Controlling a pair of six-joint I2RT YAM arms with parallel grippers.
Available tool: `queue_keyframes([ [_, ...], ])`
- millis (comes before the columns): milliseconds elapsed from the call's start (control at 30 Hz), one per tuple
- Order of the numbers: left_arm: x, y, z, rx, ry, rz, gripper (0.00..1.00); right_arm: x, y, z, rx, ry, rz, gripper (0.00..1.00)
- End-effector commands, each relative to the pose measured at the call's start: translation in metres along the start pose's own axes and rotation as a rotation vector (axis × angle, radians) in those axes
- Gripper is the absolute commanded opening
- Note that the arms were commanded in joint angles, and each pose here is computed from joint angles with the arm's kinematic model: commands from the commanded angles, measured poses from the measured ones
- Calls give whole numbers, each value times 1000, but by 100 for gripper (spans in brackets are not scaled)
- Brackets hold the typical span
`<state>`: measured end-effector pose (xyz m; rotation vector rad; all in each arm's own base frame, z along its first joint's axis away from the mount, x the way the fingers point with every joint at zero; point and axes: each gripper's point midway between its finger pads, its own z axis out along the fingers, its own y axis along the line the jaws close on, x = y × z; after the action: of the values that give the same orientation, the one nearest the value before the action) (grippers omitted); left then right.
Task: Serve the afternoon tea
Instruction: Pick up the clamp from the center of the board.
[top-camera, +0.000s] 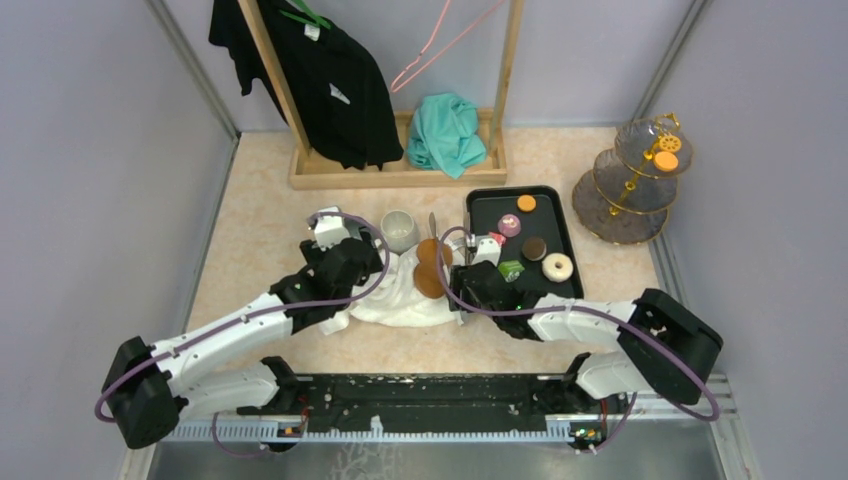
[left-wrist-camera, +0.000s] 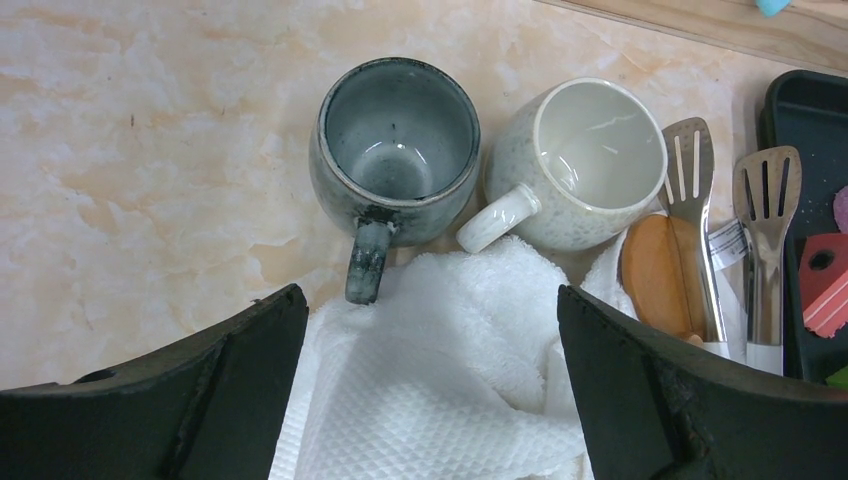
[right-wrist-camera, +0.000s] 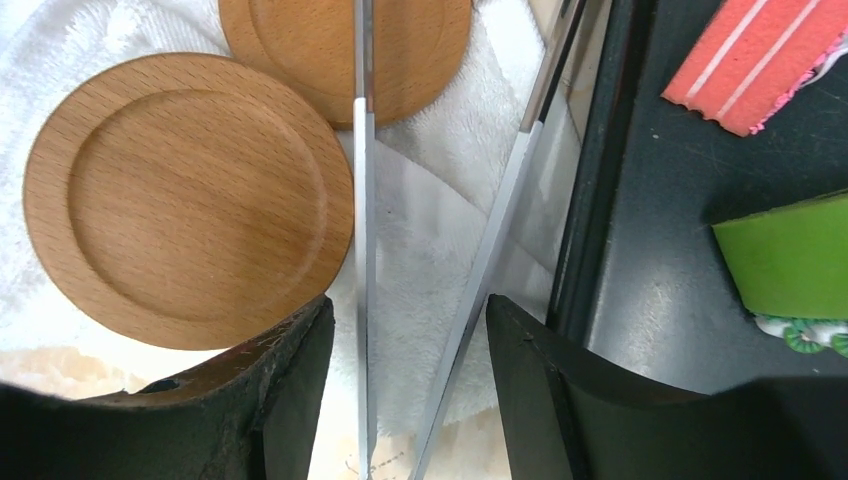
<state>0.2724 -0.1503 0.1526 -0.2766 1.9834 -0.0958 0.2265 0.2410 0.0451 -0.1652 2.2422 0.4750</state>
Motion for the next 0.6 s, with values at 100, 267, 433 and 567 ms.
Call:
queue_keyframes([
  [100, -4, 2, -3, 2, -31, -36, 99, -5, 7, 11, 10, -20, -5, 56],
  [267, -3, 3, -3, 5, -31, -39, 99, -8, 4, 14, 35, -30, -12, 51],
  [433, -3, 3, -4, 5, -34, -43, 99, -11, 5, 15, 39, -39, -30, 46],
  [567, -5, 3, -4, 6, -38, -49, 99, -18, 13, 8, 48, -65, -71, 43],
])
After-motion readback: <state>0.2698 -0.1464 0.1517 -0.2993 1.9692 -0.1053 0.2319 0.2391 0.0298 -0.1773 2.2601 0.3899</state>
